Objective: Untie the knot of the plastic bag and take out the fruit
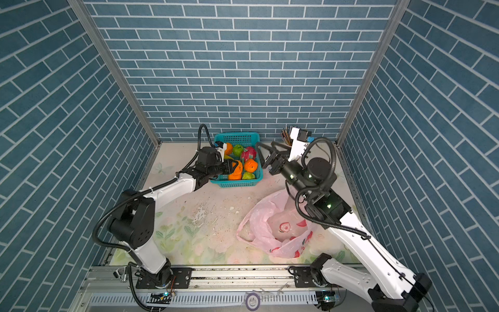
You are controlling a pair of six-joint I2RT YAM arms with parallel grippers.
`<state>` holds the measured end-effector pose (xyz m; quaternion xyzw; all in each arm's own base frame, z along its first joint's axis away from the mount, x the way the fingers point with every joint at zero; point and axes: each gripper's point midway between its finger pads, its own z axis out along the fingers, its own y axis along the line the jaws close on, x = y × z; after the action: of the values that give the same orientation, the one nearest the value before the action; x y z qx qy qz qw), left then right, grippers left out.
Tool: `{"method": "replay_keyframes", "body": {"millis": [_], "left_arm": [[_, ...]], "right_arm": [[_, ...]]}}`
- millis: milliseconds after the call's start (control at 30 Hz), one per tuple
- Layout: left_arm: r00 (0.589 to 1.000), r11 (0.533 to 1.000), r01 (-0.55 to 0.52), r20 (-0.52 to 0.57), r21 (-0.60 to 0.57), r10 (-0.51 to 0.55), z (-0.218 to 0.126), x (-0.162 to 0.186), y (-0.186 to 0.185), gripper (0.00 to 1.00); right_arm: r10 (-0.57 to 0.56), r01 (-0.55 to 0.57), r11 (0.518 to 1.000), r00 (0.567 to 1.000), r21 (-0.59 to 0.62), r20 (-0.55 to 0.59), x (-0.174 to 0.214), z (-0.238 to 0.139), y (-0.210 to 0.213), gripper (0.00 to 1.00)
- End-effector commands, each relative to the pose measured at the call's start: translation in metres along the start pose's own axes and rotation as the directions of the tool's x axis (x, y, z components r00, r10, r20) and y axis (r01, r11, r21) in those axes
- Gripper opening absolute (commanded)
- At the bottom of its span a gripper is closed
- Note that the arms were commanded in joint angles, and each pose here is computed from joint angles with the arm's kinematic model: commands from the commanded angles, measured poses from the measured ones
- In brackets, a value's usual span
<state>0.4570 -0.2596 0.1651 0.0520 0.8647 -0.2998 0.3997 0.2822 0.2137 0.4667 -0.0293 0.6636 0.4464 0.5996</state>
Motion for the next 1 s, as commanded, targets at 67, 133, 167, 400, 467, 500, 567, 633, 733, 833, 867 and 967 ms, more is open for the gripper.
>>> {"method": "replay_keyframes", "body": {"millis": [67,133,167,400,467,500,567,633,733,833,867,967], "left_arm": [[0.999,1.000,0.018,-0.050,-0.003,-0.018,0.031,0.003,0.026,0.38],[0.996,0.999,0.040,-0.077,-0.002,-0.040,0.042,0.010,0.033,0.38],[0.995,0.999,0.044,-0.084,-0.003,-0.044,0.046,0.013,0.037,0.38],[0.992,0.998,0.049,-0.112,-0.026,-0.052,0.053,0.024,0.055,0.55],[0.993,0.999,0.037,-0.108,-0.029,-0.040,0.050,0.022,0.056,0.72],[0.994,0.999,0.035,-0.104,-0.031,-0.038,0.048,0.021,0.056,0.76],[0.996,0.999,0.022,-0.089,-0.027,-0.025,0.042,0.015,0.054,0.82],[0.998,0.999,0.004,-0.066,-0.034,-0.006,0.034,0.007,0.051,0.83],[0.999,0.998,-0.030,-0.039,-0.057,0.028,0.019,-0.003,0.049,0.85],[0.997,0.993,-0.076,-0.019,-0.093,0.074,0.000,-0.013,0.047,0.87],[0.996,0.990,-0.089,-0.007,-0.107,0.088,-0.008,-0.016,0.048,0.87],[0.992,0.985,-0.113,0.036,-0.133,0.118,-0.034,-0.024,0.045,0.87]], "right_arm": [[0.051,-0.032,0.987,0.991,0.158,-0.123,0.014,-0.010,-0.079,0.84],[0.075,-0.047,0.976,0.989,0.212,-0.126,0.015,-0.016,-0.107,0.84],[0.089,-0.057,0.969,0.988,0.240,-0.125,0.017,-0.021,-0.122,0.84],[0.137,-0.076,0.870,0.987,0.488,-0.090,0.037,-0.056,-0.218,0.83],[0.151,-0.076,0.827,0.984,0.557,-0.090,0.050,-0.067,-0.243,0.84],[0.152,-0.073,0.814,0.984,0.576,-0.091,0.055,-0.070,-0.252,0.83],[0.153,-0.064,0.782,0.984,0.620,-0.092,0.066,-0.079,-0.272,0.84],[0.136,-0.045,0.756,0.987,0.652,-0.090,0.072,-0.087,-0.287,0.84],[0.108,-0.004,0.707,0.989,0.707,-0.102,0.083,-0.101,-0.311,0.84],[0.094,0.045,0.640,0.986,0.767,-0.136,0.103,-0.113,-0.339,0.84],[0.096,0.051,0.612,0.986,0.789,-0.138,0.109,-0.118,-0.350,0.84],[0.078,0.095,0.559,0.983,0.824,-0.167,0.126,-0.126,-0.374,0.83]]}}
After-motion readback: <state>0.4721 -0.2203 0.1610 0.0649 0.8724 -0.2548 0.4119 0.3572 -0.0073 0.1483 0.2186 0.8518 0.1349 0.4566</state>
